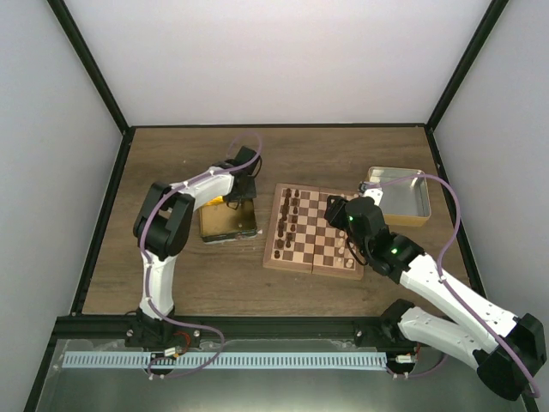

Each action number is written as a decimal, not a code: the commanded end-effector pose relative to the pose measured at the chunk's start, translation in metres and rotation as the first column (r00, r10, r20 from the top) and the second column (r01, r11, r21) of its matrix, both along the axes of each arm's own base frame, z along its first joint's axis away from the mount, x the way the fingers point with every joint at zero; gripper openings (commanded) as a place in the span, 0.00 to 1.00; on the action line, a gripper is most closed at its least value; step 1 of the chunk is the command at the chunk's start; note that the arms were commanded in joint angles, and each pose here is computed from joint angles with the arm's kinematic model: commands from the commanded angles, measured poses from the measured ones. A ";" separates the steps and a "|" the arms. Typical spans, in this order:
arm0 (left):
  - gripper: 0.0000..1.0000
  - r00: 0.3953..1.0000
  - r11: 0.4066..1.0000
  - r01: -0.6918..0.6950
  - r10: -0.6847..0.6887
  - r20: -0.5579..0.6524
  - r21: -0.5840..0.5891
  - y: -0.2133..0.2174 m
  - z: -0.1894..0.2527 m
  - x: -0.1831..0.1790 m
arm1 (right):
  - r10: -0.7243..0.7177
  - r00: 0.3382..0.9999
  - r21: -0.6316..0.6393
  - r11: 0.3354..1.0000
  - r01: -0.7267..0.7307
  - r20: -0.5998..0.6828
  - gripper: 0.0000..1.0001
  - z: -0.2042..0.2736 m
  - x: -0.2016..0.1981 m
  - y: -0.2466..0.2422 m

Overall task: Set up the chess pieces on the board
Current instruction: Pick up the chess piece from the storage box, then place the chess piece on the chessboard.

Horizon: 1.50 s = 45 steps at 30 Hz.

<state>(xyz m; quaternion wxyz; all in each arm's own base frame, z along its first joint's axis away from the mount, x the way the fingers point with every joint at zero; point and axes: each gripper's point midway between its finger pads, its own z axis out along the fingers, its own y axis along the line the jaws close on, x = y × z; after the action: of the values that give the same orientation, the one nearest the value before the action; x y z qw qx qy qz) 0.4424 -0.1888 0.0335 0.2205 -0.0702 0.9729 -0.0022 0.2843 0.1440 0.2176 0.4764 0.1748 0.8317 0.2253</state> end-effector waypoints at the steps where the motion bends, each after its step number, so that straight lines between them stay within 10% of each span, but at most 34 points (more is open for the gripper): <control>1: 0.04 1.000 1.000 0.019 -0.019 0.012 -0.015 0.004 0.022 -0.016 | -0.025 1.000 0.003 1.000 0.025 0.009 0.62 0.001 0.000 -0.005; 27: 0.09 0.848 0.846 0.523 -0.504 0.165 -0.106 -0.146 0.090 -0.213 | -0.204 0.979 -0.051 0.977 0.205 0.030 0.62 0.003 -0.019 -0.055; 45: 0.08 0.838 0.842 0.537 -0.540 0.077 0.053 -0.158 0.022 -0.224 | -0.285 0.957 -0.056 0.956 0.289 0.059 0.63 0.010 -0.034 -0.083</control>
<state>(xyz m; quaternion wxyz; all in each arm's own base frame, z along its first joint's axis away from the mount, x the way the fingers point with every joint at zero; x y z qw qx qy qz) 0.2100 -0.3488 0.0593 0.2352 0.2238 0.9434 -0.0676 0.2515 0.0692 0.2294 0.5256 0.2572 0.7979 0.1449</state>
